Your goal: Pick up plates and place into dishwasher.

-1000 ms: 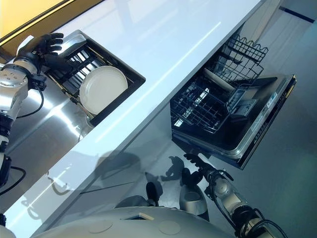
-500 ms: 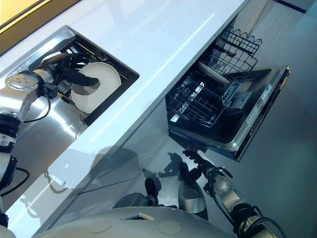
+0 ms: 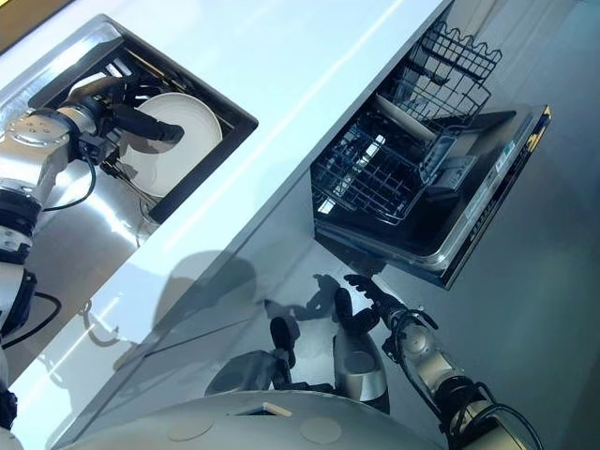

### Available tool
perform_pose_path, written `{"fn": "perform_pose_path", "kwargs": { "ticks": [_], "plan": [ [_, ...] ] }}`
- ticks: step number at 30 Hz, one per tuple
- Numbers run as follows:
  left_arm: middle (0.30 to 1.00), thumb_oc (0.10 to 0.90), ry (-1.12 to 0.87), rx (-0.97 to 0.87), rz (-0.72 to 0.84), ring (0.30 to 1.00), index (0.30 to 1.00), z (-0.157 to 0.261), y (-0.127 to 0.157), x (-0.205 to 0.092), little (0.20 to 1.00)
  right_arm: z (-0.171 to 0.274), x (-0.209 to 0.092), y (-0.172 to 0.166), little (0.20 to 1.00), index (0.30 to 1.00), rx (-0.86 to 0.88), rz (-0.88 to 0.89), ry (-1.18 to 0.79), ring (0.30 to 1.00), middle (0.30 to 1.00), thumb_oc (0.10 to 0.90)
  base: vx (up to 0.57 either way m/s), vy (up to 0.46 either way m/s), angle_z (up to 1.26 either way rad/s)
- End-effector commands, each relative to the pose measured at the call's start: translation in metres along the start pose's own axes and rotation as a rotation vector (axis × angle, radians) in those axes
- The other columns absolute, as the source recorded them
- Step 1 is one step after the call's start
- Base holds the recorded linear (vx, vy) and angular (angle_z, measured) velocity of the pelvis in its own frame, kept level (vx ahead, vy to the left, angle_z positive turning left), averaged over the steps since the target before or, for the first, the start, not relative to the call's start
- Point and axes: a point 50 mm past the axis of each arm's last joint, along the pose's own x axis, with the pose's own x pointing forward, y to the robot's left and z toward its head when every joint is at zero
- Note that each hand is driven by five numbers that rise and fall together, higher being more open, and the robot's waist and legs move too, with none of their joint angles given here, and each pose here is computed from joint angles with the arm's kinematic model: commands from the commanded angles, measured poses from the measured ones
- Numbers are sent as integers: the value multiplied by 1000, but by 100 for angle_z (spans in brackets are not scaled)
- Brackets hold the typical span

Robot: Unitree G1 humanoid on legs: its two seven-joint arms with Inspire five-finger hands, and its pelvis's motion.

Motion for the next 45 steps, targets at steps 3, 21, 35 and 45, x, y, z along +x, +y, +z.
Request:
{"fn": "perform_pose_path", "kwargs": {
  "ticks": [3,21,35,45],
  "plan": [
    [300,100,-153,-64,-11,300,300,42,13,-4,200,-19,-10,3,900,900,-75,35,61,900,900,800,-15,18,5],
    [300,100,-237,-85,-416,300,300,33,-19,-32,200,-31,-15,5,900,900,-77,96,123,900,900,800,17,-7,8],
    [300,100,-296,-90,-172,300,300,28,12,-39,200,-36,-20,11,900,900,-80,138,153,900,900,800,-7,-24,5],
    [300,100,-408,-55,407,300,300,43,85,-61,200,-30,-20,7,900,900,-69,112,112,900,900,800,-16,-16,3]
  ]
}}
